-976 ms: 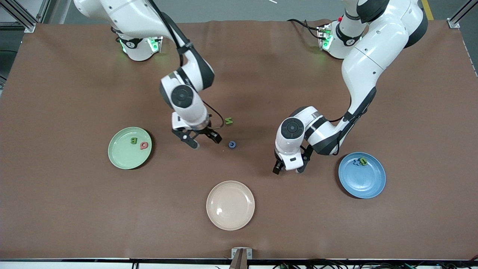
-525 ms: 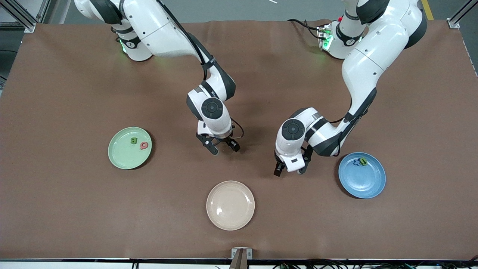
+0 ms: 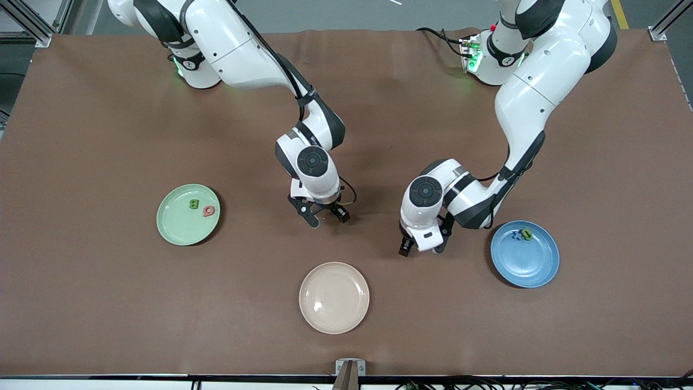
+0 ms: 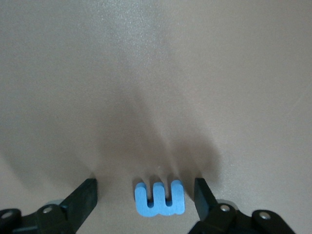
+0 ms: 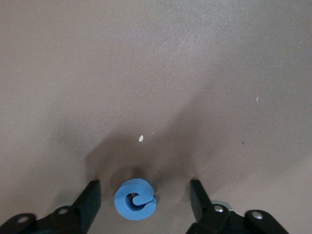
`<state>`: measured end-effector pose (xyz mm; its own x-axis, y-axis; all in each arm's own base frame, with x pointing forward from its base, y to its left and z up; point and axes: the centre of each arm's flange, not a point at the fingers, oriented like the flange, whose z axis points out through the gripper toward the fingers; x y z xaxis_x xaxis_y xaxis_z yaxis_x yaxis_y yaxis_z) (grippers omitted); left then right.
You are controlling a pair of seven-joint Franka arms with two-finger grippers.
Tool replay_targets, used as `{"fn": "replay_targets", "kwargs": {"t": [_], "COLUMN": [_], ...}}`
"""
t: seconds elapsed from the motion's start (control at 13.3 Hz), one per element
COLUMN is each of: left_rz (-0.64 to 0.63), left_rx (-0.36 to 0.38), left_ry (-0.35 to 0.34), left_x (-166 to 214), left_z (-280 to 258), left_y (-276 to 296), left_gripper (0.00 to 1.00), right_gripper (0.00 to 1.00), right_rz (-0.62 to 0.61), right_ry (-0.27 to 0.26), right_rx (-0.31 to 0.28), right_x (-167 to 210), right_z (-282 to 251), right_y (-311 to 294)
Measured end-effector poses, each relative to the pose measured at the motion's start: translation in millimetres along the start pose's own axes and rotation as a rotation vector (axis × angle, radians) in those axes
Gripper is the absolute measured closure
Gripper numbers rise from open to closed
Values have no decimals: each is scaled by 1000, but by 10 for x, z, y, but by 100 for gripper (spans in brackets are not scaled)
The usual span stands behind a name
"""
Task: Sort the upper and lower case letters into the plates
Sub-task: 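Carry the m toward the blue plate while the right gripper grasps the e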
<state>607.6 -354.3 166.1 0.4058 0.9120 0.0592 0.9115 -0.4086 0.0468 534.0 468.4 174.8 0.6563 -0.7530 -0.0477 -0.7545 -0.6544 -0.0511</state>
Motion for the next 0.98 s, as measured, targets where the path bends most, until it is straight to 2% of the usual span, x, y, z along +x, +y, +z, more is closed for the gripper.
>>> {"fn": "replay_targets", "kwargs": {"t": [0.08,0.23,0.3,0.53,0.75,0.83,0.98], "left_rz": [-2,-6,0,26,96,131,180], "left_rx": [-5,-15,-21,-29,-49,-54,-40], "left_ry": [0,0,0,3,-38,-62,-109], "left_x": [7,31,36,160,574,748,1051], "left_z": [-20,-59,-93,-118,-290,-403,-655], "left_y": [20,59,79,121,199,213,192], "left_gripper": [26,49,56,59,59,59,59], "right_gripper": [22,38,38,64,65,65,65], "right_rz": [-3,-7,-9,-12,-9,-16,-71], "right_ry": [1,3,4,6,10,14,7], "right_rx": [1,-1,0,9,-3,-27,-114], "right_x": [-14,-36,-44,-60,0,96,453], "right_z": [-5,-22,-25,-91,-73,-78,-153], "right_y": [-7,-17,-20,-57,-50,-33,50]}}
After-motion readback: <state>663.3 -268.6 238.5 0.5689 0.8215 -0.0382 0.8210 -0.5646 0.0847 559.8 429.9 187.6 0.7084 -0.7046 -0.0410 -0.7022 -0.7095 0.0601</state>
